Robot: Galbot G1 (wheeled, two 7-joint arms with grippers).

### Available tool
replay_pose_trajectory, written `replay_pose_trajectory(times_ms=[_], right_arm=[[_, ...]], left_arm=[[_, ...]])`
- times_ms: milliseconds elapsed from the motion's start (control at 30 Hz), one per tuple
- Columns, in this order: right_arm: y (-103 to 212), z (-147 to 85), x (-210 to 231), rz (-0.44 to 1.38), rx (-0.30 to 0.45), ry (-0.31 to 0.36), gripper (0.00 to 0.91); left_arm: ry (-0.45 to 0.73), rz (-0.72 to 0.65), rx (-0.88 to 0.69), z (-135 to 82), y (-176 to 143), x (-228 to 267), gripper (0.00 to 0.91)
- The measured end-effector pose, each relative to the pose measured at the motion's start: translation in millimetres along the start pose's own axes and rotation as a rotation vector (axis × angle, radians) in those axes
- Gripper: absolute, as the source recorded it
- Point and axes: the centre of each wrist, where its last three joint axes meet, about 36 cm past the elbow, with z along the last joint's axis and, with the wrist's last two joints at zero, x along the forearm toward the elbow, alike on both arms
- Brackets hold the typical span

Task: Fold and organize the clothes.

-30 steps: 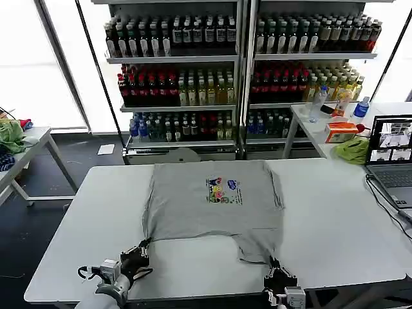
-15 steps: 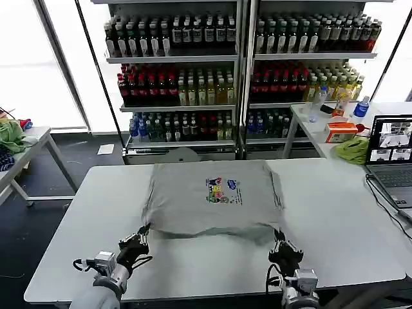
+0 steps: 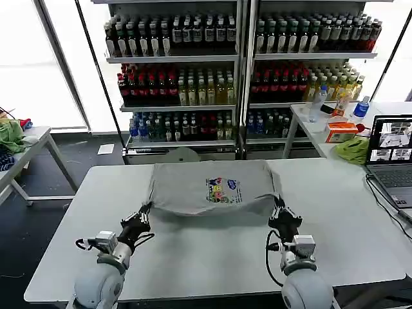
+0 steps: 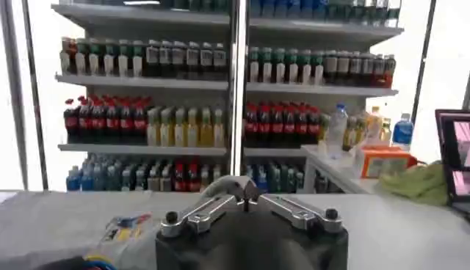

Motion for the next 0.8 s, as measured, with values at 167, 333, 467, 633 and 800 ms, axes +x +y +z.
replay_pose_trajectory(times_ms=[167,333,467,633,800], right_arm=[[-0.8,-2.3,-31.6,-0.002,-0.003,-0.001,0.0],[-2.1,-3.7,-60.5,0.0,-0.01,0.014,0.0],[0.0,-3.1,-81.2,0.0,-0.016,0.041,0.0],[2.9,-0.5,-103.6,0.002,-0.03,0.083,0.0],[7.1,2.8,-120.6,0.004,-0.036,0.115,0.0]], left_arm=[[-0.009,0.005,0.011,-1.8,-0.2,-22.6,0.0],[0.004,0.003,0.005,-0.2,-0.8,-45.0,0.0],[0.019,0.005,-0.002,1.5,-4.2,-61.1,0.0],[0.042,-0.006,-0.016,2.9,-4.4,-79.5,0.0],[0.06,-0.036,-0.028,4.9,1.1,-93.3,0.0]])
